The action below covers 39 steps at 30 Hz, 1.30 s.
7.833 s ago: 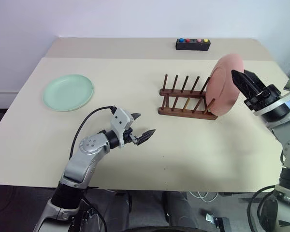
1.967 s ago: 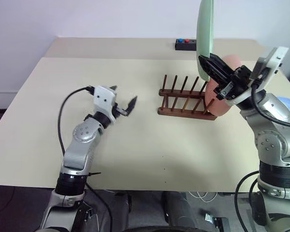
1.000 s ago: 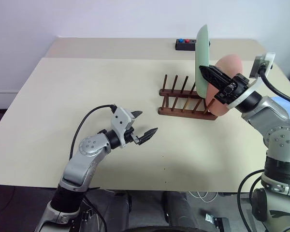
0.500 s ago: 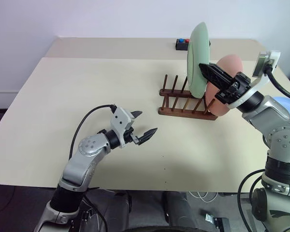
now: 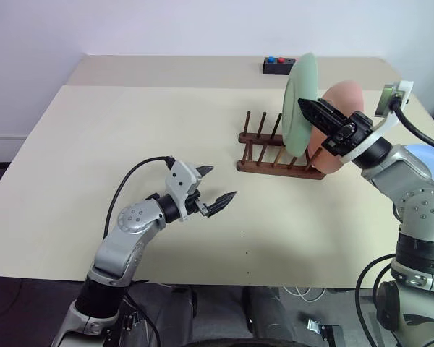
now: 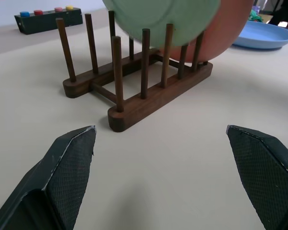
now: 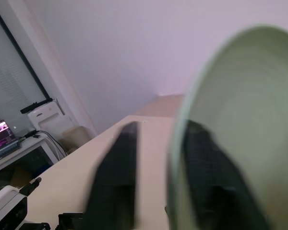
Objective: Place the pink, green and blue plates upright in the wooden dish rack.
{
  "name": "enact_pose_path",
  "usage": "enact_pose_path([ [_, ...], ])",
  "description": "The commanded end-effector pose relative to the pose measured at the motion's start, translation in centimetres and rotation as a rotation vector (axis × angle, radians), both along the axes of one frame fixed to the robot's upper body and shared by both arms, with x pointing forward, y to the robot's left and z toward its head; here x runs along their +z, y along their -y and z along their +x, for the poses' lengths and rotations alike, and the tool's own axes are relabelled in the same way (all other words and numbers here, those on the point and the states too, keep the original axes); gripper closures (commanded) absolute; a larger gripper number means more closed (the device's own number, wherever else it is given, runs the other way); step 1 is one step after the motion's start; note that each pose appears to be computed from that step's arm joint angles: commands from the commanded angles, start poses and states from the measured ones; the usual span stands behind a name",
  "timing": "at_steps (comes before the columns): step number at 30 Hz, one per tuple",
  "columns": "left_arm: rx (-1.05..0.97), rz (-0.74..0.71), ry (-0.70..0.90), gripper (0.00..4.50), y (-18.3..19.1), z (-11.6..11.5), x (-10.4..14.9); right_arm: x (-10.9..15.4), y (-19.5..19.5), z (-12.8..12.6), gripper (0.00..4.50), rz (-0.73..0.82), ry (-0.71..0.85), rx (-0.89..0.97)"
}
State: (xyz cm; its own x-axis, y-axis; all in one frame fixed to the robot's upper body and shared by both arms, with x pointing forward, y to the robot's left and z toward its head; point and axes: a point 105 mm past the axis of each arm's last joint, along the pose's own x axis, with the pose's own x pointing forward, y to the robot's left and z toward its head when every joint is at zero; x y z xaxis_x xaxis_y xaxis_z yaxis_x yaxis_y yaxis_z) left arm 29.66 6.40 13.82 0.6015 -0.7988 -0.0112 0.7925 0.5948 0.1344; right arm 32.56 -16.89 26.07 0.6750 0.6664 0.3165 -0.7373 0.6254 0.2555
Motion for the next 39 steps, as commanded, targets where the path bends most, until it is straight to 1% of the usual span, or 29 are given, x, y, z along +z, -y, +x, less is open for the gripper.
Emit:
enact_pose_path([
  [1,-0.019,-0.022,0.059,0.00,0.3,-0.4,1.4,1.8,0.0,-0.6,1.08,0.006,0.066,0.010],
  [2,-0.019,-0.023,0.059,0.00,0.3,-0.4,1.4,1.8,-0.1,-0.7,0.63,0.005,0.067,0.011],
  [3,-0.019,-0.023,0.058,0.00,0.3,-0.4,1.4,1.8,-0.1,-0.7,0.06,-0.005,0.073,0.007],
  [4,-0.020,-0.024,0.057,0.00,0.4,-0.4,1.4,1.8,-0.2,-0.7,0.02,-0.013,0.077,0.005],
  [14,-0.029,-0.028,0.051,0.00,0.7,-0.5,1.3,2.6,0.3,-0.5,0.02,-0.089,0.142,-0.063],
  [17,-0.031,-0.029,0.050,0.00,0.8,-0.6,1.2,2.6,0.5,-0.6,0.02,-0.137,0.156,-0.084],
  [21,-0.033,-0.030,0.048,0.00,0.9,-0.6,1.1,2.0,0.9,-0.9,0.02,-0.249,0.169,-0.101],
  [29,-0.039,-0.029,0.045,0.00,1.0,-0.6,1.0,1.8,1.3,-1.4,0.02,-0.336,0.194,-0.111],
  [33,-0.042,-0.028,0.045,0.00,1.0,-0.6,1.0,2.5,2.0,-1.2,0.02,-0.337,0.228,-0.153],
  [35,-0.043,-0.028,0.043,0.00,1.1,-0.6,1.0,3.2,2.3,-1.3,0.02,-0.343,0.269,-0.177],
  [37,-0.043,-0.027,0.043,0.00,1.1,-0.6,1.0,5.0,3.7,-1.4,0.02,-0.335,0.343,-0.239],
  [39,-0.042,-0.027,0.043,0.00,1.1,-0.6,0.9,7.1,6.3,-1.5,0.02,-0.318,0.402,-0.359],
])
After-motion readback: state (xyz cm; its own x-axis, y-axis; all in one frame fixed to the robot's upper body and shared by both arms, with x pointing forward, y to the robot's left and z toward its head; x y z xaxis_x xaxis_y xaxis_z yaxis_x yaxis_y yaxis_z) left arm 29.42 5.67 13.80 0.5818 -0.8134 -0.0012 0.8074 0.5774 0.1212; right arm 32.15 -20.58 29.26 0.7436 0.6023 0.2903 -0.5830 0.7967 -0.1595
